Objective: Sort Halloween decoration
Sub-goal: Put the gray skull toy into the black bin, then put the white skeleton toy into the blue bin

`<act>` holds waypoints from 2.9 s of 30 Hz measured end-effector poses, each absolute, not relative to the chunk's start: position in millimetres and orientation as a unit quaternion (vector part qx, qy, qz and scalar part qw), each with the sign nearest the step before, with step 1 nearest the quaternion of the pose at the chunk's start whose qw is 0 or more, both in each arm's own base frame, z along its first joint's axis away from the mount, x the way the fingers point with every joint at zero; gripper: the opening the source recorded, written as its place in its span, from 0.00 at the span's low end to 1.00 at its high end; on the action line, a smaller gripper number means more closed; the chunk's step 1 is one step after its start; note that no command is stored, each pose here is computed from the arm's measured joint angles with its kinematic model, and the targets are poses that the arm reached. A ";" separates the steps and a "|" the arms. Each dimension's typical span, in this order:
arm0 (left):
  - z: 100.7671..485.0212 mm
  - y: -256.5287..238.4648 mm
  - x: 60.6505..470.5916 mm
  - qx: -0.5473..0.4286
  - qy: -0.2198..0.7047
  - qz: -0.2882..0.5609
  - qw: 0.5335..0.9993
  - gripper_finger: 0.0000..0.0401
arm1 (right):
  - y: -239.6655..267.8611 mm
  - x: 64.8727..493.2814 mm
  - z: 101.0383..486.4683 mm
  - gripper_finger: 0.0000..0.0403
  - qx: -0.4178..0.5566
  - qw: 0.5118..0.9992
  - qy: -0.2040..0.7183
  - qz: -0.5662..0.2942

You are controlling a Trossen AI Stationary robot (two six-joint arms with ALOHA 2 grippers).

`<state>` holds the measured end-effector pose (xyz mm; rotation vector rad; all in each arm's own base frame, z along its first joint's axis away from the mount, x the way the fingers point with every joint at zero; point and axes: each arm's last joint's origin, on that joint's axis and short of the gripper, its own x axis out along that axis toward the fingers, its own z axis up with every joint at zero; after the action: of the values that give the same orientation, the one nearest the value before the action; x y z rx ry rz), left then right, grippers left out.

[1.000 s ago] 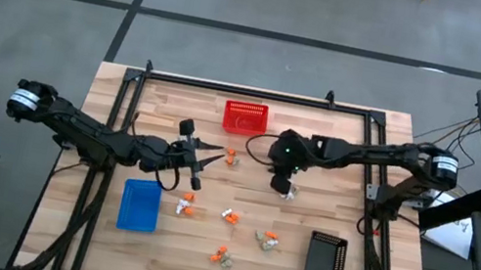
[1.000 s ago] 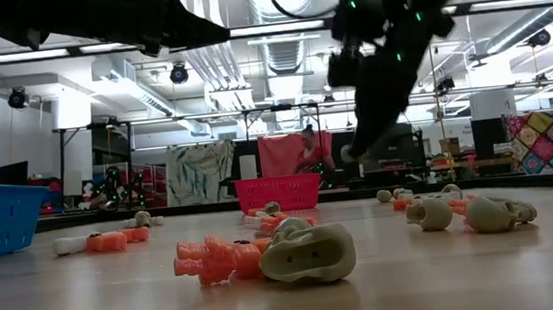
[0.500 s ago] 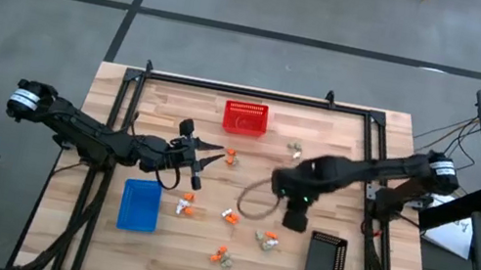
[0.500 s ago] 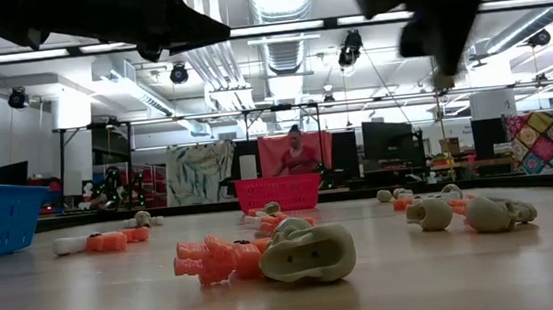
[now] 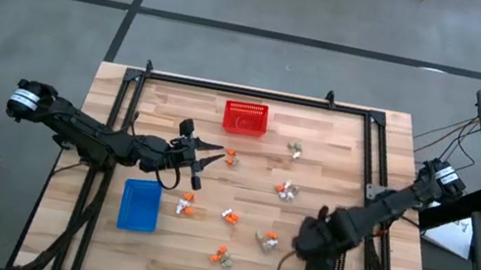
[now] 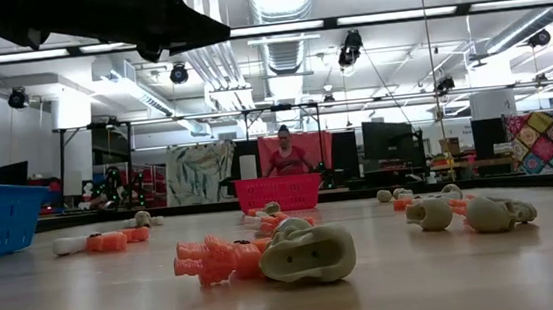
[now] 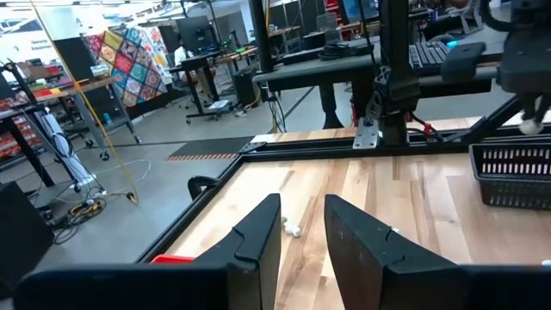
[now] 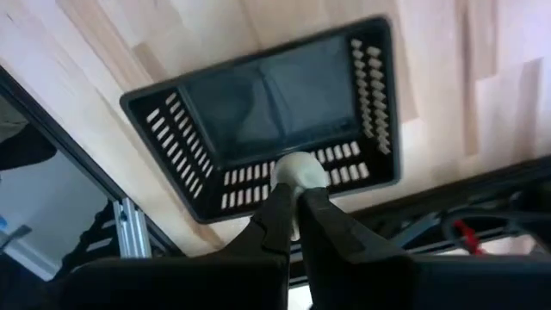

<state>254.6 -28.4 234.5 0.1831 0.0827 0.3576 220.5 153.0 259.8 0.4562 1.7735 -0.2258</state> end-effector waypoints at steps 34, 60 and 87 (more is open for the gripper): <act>234.6 -28.4 254.5 0.090 0.041 0.178 0.979 0.19 | 150.2 205.9 182.9 0.08 0.146 0.664 0.722 -0.130; 234.9 -29.4 255.0 0.012 0.026 0.163 0.986 0.19 | 155.2 241.2 233.3 0.18 0.014 0.845 0.509 -0.163; 210.7 -25.5 253.2 -0.040 0.148 0.072 0.986 0.19 | 32.6 275.6 268.4 0.16 -0.086 0.958 0.262 -0.083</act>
<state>253.2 -25.5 210.7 -0.0796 0.2971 0.1437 275.6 32.6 268.4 -0.1735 0.5324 -0.1681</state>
